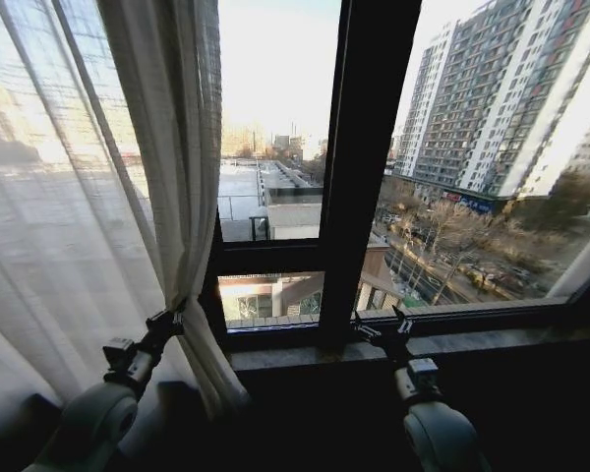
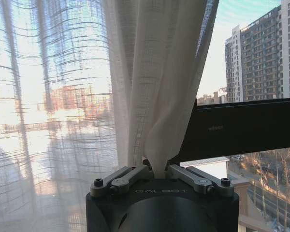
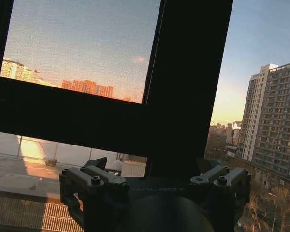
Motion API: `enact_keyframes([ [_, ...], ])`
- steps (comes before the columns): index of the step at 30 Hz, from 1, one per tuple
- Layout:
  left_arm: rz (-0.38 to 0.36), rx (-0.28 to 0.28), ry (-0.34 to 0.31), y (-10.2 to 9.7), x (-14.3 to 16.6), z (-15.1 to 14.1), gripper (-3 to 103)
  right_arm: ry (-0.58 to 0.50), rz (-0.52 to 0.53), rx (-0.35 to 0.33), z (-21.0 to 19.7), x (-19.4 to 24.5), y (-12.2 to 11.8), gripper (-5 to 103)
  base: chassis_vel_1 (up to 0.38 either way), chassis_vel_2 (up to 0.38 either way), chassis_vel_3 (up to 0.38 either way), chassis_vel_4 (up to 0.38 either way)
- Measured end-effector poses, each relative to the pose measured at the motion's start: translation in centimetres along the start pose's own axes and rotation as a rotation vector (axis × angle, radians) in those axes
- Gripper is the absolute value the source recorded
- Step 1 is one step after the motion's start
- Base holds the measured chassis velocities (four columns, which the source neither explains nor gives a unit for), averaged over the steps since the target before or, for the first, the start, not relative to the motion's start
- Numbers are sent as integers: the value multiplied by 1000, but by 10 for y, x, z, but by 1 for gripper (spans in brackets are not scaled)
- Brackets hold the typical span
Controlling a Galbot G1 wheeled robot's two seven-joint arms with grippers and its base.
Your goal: Open the curtains by pulling them apart, changing their state from closed to fully open.
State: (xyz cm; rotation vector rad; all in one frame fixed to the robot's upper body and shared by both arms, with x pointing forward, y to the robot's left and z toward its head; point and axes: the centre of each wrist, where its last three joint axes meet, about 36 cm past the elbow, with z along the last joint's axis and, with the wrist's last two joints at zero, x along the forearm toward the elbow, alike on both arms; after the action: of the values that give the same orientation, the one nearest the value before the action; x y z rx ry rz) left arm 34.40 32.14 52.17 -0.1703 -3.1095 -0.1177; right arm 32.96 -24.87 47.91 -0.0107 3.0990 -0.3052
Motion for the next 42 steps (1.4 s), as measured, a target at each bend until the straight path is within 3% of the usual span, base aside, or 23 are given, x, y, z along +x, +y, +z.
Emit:
enact_keyframes([
  [42, -22, 32, -20, -14, 25, -6, 0, -4, -41, -4, 2, 8, 3, 100, 355, 352, -356, -357],
])
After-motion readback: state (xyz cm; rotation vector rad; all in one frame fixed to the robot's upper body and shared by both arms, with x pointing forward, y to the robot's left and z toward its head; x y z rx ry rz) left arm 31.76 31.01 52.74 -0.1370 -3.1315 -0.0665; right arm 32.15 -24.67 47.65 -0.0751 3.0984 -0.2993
